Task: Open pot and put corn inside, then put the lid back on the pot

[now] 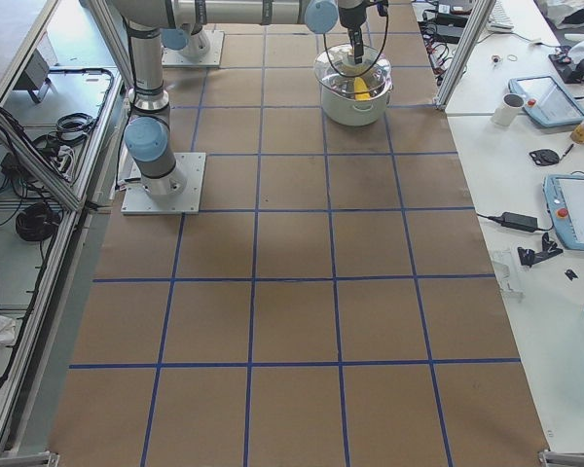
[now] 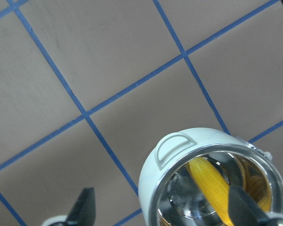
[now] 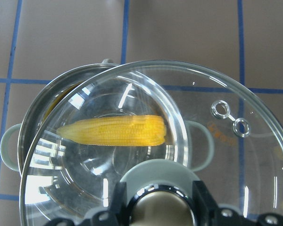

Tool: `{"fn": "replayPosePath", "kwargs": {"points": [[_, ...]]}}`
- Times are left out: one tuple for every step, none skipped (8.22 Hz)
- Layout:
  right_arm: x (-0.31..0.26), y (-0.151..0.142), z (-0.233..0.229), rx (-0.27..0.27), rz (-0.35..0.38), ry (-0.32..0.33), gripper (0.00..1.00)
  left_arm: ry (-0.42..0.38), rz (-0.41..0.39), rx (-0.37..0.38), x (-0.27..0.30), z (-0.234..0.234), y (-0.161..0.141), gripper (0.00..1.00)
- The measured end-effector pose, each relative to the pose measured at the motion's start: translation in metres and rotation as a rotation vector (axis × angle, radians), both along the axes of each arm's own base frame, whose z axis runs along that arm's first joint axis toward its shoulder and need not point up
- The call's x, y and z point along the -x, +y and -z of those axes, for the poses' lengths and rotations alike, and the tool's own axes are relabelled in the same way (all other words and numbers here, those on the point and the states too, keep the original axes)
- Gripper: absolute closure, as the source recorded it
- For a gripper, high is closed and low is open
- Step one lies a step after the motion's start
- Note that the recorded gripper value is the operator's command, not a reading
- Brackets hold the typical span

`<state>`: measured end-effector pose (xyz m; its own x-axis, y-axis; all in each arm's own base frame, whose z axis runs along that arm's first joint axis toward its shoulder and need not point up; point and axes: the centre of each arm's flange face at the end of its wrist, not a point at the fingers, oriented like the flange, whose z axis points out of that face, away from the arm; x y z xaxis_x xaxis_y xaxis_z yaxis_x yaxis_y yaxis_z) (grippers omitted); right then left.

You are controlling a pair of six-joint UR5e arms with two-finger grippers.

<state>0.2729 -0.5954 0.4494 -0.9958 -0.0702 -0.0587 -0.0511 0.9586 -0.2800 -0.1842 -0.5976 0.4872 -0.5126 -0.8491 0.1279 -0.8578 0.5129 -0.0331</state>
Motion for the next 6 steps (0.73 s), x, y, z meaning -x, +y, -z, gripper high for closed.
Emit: {"fn": "replayPosePath", "kwargs": {"points": [[-0.032,-0.007,0.019,0.001,0.006,0.008,0.73,-0.023,0.108,0.004,-0.034,-0.02,0.017,0.0],[-0.053,-0.012,0.034,0.004,0.007,0.013,0.74,-0.05,0.261,-0.002,-0.065,-0.043,0.037,0.0],[-0.063,-0.015,0.043,0.005,0.008,0.011,0.74,-0.072,0.399,0.0,-0.09,-0.062,0.053,0.0],[-0.069,-0.017,0.051,0.0,0.007,0.009,0.74,-0.086,0.482,0.002,-0.109,-0.071,0.06,0.0],[-0.074,-0.018,0.06,-0.011,0.004,0.01,0.74,-0.092,0.534,-0.01,-0.12,-0.07,0.06,0.0],[-0.079,-0.019,0.07,-0.025,0.0,0.013,0.74,-0.113,0.58,-0.031,-0.127,-0.069,0.061,0.0]]}}
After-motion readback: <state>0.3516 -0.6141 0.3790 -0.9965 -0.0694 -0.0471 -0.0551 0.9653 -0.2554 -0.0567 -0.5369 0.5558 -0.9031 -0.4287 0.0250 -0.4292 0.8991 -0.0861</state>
